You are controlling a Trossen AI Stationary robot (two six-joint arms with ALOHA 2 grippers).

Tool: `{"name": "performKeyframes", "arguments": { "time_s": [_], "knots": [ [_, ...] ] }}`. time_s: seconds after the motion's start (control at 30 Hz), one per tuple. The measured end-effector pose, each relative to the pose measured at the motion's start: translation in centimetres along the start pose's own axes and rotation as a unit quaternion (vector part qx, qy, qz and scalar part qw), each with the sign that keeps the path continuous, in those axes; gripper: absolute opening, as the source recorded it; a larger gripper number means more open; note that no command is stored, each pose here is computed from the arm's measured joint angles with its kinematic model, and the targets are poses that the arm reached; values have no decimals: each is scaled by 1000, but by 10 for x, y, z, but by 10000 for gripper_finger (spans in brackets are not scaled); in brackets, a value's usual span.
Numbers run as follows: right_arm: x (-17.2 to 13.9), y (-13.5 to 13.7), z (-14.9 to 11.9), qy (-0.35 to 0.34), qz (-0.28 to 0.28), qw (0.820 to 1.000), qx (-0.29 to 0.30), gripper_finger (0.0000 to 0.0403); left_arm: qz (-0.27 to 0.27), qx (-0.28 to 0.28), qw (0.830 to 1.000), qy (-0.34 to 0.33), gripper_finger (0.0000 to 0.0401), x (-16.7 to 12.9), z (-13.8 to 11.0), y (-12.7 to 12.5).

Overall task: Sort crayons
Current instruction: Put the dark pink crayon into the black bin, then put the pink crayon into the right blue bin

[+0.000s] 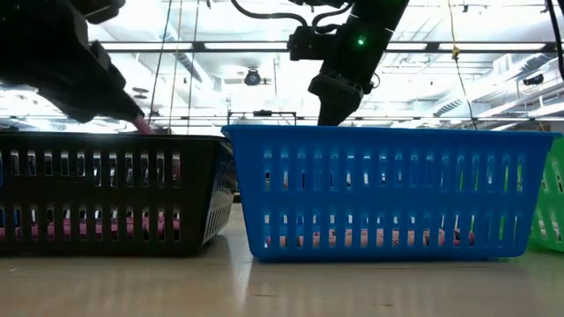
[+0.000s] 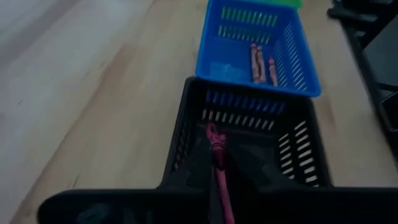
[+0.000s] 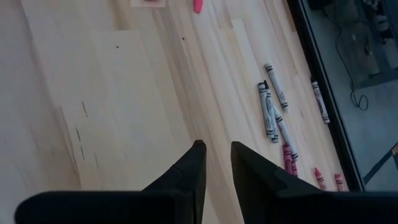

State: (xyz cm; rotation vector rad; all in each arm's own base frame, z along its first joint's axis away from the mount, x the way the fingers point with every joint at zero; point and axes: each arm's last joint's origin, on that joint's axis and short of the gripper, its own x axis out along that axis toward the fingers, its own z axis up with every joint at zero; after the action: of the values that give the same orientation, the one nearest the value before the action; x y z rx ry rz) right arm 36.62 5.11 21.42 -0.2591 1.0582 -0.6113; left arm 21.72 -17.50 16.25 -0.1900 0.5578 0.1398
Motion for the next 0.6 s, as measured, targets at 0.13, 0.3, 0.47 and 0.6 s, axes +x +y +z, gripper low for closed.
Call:
{"name": "performKeyframes", "arguments": {
  "time_s": [0.13,0.3,0.47,0.6],
  "knots": [
    [0,0,0,1,1,1000,-4,82,-2,4,1000,9,73,2,-3,0],
    [1,-1,0,3,4,1000,-13,82,-9,10,1000,14,123,2,-3,-1],
    [18,-10,-7,22,15,999,-38,82,-33,15,999,17,154,-3,7,2],
    [40,-33,-25,25,29,999,-7,82,-28,25,999,1,155,-9,21,10]
  ]
}}
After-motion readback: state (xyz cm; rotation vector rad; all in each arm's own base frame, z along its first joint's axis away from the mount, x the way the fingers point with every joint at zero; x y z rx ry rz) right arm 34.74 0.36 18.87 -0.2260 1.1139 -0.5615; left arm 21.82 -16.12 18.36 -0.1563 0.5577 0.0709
